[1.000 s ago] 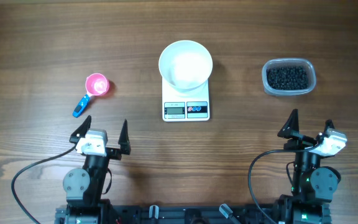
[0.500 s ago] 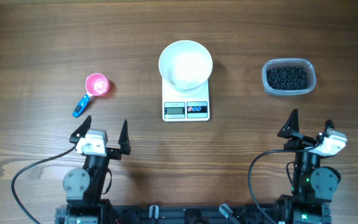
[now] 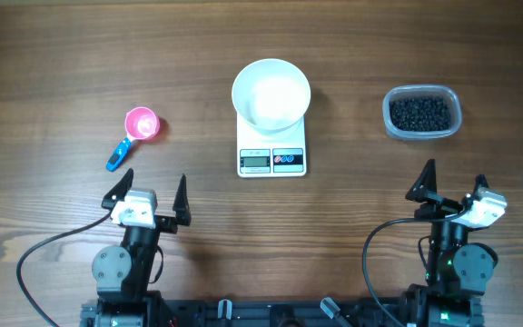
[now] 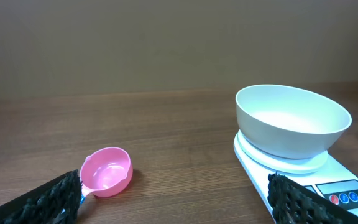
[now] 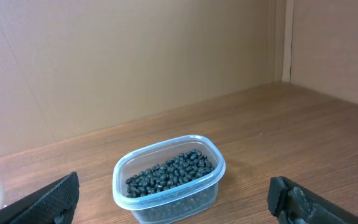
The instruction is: Scoop item into bowl and weigh 150g on scale
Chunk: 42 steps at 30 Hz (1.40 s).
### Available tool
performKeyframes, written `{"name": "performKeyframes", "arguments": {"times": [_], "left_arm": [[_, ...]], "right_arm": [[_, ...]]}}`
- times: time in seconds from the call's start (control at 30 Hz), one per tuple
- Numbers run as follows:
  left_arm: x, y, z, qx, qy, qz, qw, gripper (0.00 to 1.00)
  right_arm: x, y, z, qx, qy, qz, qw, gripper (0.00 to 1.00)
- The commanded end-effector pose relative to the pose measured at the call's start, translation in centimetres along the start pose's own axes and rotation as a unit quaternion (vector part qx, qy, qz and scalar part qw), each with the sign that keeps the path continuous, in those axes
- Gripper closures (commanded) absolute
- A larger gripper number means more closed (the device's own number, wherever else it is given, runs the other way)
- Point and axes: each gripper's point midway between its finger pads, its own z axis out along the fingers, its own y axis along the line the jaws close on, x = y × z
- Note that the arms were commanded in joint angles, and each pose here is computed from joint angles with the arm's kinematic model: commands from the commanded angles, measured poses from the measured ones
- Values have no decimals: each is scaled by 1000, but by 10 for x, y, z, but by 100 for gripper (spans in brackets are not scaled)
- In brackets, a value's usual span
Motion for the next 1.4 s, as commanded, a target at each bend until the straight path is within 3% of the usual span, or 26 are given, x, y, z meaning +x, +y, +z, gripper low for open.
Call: {"name": "performKeyframes", "arguments": {"times": [0.0,0.8,1.03,1.37], "left_arm": [[1,1,0,-1,-1,-5,1000,0],[0,-1,0,5,-2,-7,1000,0],[-39,-6,-5,22,-61,-37,997,0],[-95,-21,0,66,-8,-53,996,0]], "right_arm": [[-2,-1,-1,4,-6,5,1000,0],[-2,-1,-1,4,-6,5,1000,0],[-2,-1,-1,4,-6,5,1000,0],[-2,-1,-1,4,-6,5,1000,0]]}}
